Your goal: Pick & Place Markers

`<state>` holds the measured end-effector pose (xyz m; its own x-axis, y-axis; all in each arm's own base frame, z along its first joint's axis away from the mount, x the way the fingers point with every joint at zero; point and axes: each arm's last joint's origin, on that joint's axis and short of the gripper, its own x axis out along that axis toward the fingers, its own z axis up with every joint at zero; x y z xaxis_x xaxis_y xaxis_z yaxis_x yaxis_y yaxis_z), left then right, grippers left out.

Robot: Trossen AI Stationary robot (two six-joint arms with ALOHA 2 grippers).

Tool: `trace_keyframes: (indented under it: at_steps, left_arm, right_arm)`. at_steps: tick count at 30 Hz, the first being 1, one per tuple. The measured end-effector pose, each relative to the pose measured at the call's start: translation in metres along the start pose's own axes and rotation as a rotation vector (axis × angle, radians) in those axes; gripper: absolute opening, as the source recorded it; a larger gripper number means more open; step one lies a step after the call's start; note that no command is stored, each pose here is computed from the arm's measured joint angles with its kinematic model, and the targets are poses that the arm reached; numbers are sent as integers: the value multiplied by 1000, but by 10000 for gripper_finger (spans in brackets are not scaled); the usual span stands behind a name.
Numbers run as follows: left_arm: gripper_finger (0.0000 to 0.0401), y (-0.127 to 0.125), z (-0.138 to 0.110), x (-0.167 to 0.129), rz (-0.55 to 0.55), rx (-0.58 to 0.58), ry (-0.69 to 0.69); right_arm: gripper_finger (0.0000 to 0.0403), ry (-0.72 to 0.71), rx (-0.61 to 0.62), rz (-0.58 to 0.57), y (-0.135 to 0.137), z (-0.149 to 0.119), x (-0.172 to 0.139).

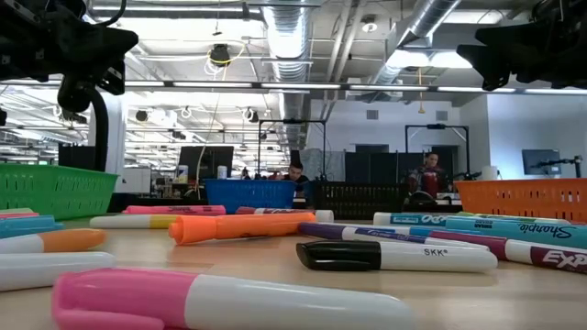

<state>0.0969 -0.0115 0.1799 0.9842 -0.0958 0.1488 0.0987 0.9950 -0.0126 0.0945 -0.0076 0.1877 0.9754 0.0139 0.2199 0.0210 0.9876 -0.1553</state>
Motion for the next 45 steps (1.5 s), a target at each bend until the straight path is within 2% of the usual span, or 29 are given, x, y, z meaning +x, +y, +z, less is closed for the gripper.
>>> trace_keyframes:
  at_steps: [30, 39, 45]
  left_arm:
    - [10, 0, 3, 0, 9, 0, -32]
    - [10, 1, 10, -1, 46, -33, -107]
    - [44, 1, 14, 1, 44, -35, -147]
  right_arm:
    - [225, 0, 0, 0, 0, 0, 0]
    - [225, -6, -1, -2, 0, 1, 0]
    - [225, -79, -8, -3, 0, 8, 0]
